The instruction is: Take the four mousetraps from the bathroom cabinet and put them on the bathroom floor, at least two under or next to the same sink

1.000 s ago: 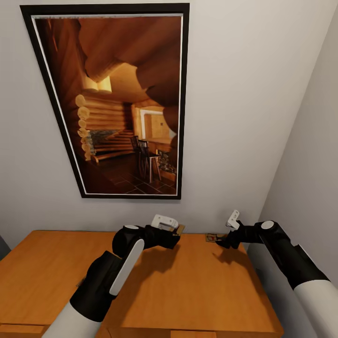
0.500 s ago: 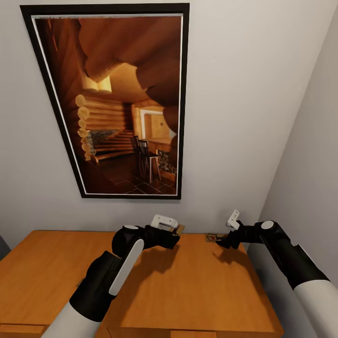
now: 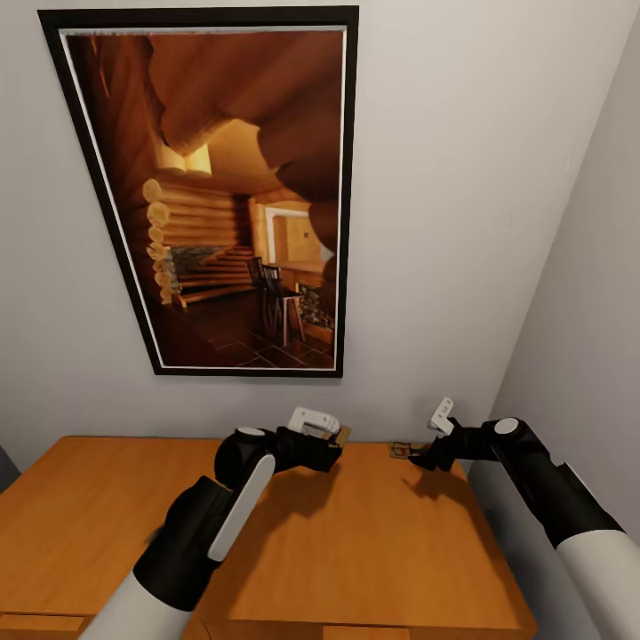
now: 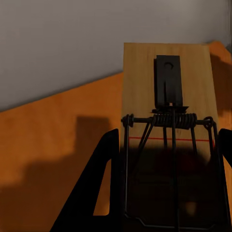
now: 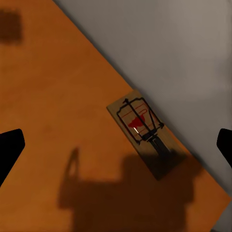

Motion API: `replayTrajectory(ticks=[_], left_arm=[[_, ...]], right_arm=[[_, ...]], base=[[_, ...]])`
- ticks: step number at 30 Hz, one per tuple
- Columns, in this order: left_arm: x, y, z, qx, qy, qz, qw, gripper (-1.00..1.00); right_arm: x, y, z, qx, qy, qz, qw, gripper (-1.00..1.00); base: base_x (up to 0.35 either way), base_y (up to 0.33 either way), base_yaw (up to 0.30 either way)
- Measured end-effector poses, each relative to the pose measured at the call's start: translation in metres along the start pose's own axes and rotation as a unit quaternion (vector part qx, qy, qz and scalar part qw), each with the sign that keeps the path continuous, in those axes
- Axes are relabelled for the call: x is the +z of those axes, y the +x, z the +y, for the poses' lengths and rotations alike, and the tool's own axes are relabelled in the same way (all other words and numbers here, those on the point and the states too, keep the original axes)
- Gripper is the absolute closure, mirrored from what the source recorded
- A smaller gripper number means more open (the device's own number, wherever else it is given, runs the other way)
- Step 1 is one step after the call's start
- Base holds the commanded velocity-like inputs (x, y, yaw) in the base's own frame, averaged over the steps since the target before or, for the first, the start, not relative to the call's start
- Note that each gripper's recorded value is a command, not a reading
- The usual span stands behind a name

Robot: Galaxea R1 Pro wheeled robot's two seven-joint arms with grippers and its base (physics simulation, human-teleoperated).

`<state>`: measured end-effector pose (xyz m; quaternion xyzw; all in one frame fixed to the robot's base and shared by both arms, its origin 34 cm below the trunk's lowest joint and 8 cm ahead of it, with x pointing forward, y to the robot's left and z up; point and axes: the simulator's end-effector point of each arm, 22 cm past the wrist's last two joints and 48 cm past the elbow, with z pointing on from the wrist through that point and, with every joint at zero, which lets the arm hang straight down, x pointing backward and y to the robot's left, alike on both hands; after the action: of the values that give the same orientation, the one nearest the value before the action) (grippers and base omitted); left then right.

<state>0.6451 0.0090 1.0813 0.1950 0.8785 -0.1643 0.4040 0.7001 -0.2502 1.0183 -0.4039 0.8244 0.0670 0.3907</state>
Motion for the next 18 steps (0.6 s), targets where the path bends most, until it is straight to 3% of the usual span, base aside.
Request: replayTrajectory(ticks=[7,18], left_arm=[[0.002,0.004,-0.010,0.027,-0.001,0.004,0.9996,1.00],[0.002,0.004,-0.012,0.031,-0.001,0.004,0.9995,1.00]], right_arm=[[0.000,0.000,0.000,0.000,0.000,0.000,1.0000,-1.00],[0.000,0.000,0.000,0.001,0.000,0.000,1.0000,-1.00]], base=[[0.000,0.000,0.000],[0.000,0.000,0.000]])
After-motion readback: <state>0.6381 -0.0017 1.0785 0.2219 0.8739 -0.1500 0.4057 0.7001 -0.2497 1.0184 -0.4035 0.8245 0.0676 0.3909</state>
